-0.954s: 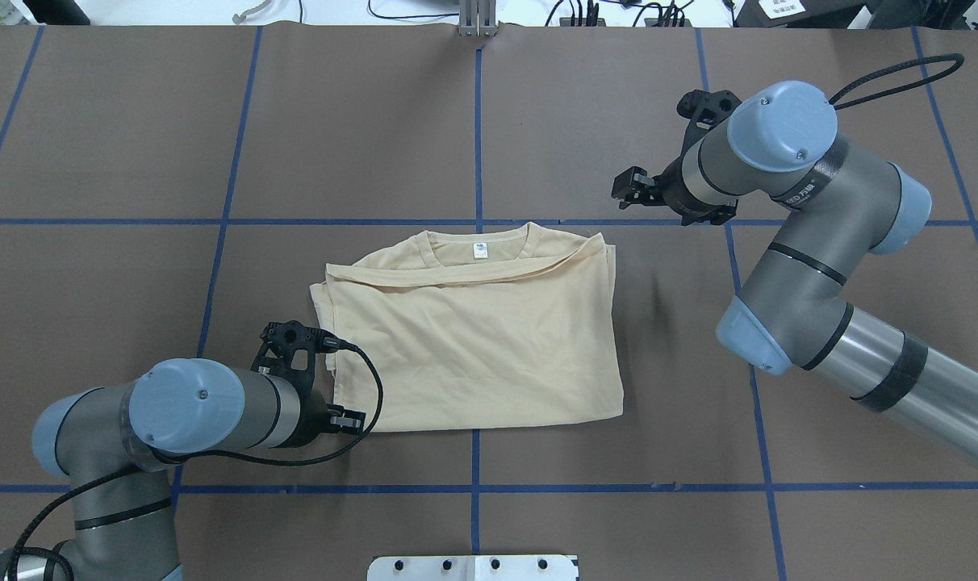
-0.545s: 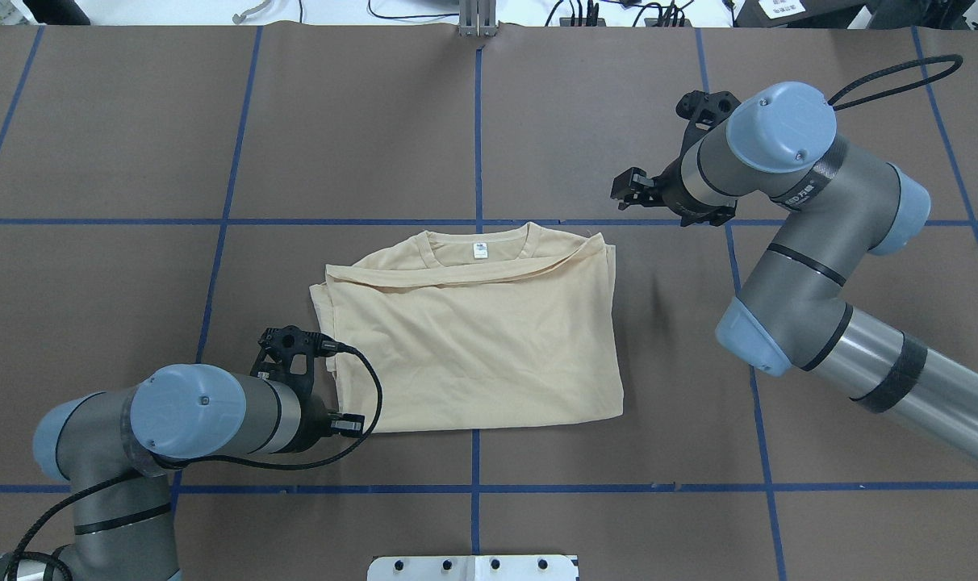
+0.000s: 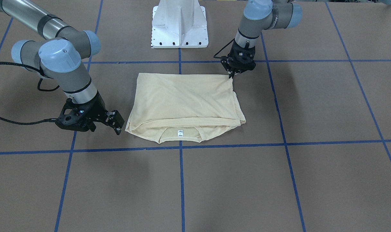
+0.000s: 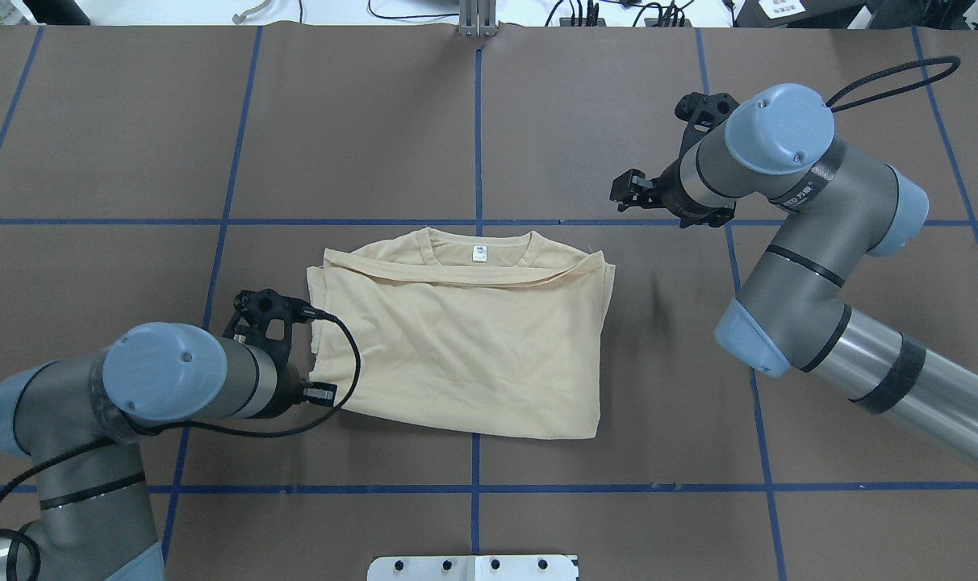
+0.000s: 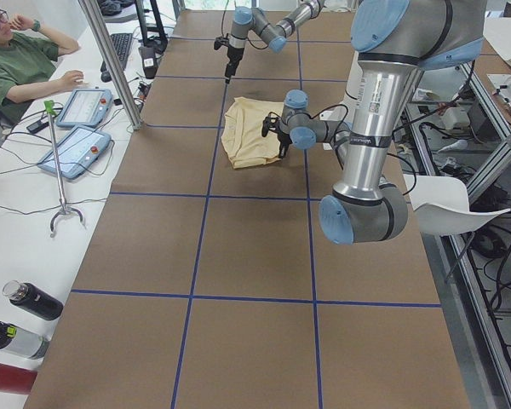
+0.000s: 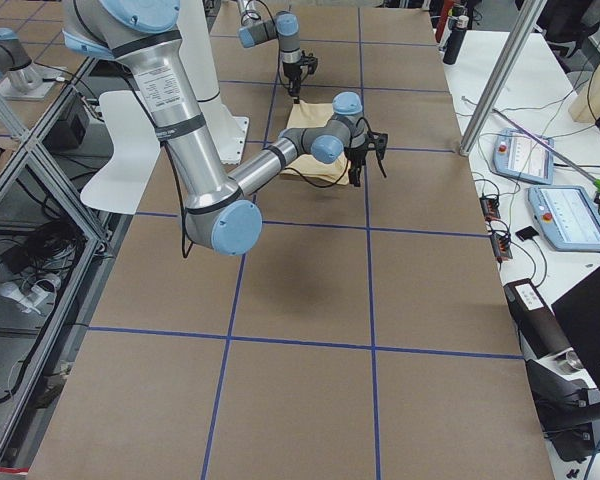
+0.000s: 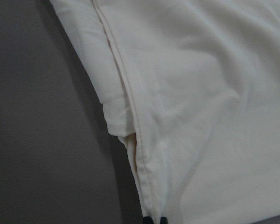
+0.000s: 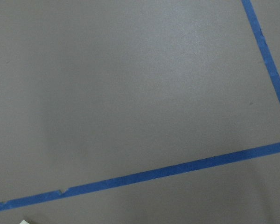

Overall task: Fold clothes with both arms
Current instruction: 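Grasp the shirt edge with the left gripper and drag it farther from the robot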

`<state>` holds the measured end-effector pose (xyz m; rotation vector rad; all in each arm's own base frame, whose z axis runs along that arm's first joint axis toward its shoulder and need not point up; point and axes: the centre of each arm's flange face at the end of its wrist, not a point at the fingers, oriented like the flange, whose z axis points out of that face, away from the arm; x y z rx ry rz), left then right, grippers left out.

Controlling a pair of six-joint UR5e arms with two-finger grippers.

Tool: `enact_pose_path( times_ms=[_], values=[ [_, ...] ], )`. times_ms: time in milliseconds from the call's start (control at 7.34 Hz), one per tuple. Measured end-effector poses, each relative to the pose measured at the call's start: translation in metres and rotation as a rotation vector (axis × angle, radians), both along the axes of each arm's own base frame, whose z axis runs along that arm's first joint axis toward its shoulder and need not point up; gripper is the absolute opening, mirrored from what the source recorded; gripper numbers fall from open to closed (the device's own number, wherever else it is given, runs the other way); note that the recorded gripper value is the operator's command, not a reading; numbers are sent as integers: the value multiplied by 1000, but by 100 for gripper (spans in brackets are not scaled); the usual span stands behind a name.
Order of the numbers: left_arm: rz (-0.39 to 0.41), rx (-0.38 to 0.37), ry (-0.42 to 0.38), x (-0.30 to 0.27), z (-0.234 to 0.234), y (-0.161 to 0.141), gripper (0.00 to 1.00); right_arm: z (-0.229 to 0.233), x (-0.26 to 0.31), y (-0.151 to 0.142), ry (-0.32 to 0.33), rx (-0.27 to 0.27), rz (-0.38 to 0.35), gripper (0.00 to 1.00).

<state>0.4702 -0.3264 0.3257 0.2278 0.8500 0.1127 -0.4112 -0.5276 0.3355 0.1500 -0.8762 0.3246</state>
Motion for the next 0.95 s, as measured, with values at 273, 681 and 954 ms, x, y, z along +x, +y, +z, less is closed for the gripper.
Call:
enact_pose_path(
  times_ms=[273, 681, 954],
  values=[
    [-42, 110, -84, -10, 3, -76, 0, 0, -2, 1, 0, 0, -3, 99],
    [-119, 244, -152, 5, 5, -232, 0, 1, -4, 1, 2, 0, -4, 99],
    [-110, 313, -229, -8, 14, -315, 0, 0, -4, 1, 2, 1, -3, 99]
  ],
)
